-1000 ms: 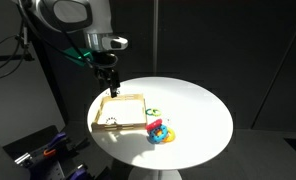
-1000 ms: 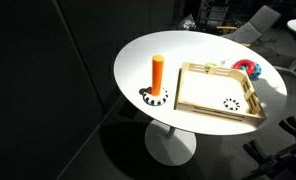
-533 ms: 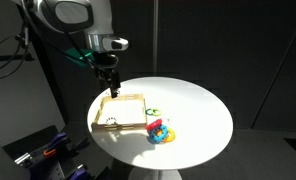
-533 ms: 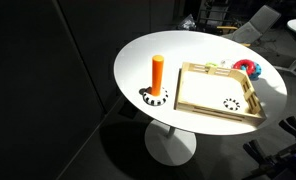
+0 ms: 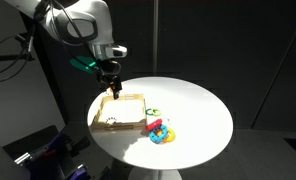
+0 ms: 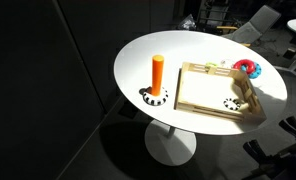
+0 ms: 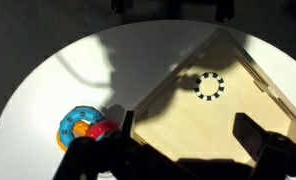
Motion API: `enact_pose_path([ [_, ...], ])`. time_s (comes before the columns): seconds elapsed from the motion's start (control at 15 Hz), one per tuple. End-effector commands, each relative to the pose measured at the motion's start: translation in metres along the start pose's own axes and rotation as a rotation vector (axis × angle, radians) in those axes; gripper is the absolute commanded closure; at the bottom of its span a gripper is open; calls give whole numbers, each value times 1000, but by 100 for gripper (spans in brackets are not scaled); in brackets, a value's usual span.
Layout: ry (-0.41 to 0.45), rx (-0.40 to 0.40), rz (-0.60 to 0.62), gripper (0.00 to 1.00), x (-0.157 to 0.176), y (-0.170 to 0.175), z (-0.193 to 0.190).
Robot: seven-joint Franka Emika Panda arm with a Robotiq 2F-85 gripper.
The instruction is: Pick up the black and white ring and put it on the table
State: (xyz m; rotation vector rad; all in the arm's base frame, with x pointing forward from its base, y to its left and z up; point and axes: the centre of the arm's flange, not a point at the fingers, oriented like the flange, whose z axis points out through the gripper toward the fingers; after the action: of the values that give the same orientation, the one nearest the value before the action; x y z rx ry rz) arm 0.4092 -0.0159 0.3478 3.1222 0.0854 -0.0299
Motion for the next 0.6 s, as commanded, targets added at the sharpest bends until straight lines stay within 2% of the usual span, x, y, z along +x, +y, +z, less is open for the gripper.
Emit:
enact_pose_path([
  [0.0, 7, 2, -58, 0, 26, -30, 32],
  [0.53, 1, 13, -166, 0, 44, -75, 110],
])
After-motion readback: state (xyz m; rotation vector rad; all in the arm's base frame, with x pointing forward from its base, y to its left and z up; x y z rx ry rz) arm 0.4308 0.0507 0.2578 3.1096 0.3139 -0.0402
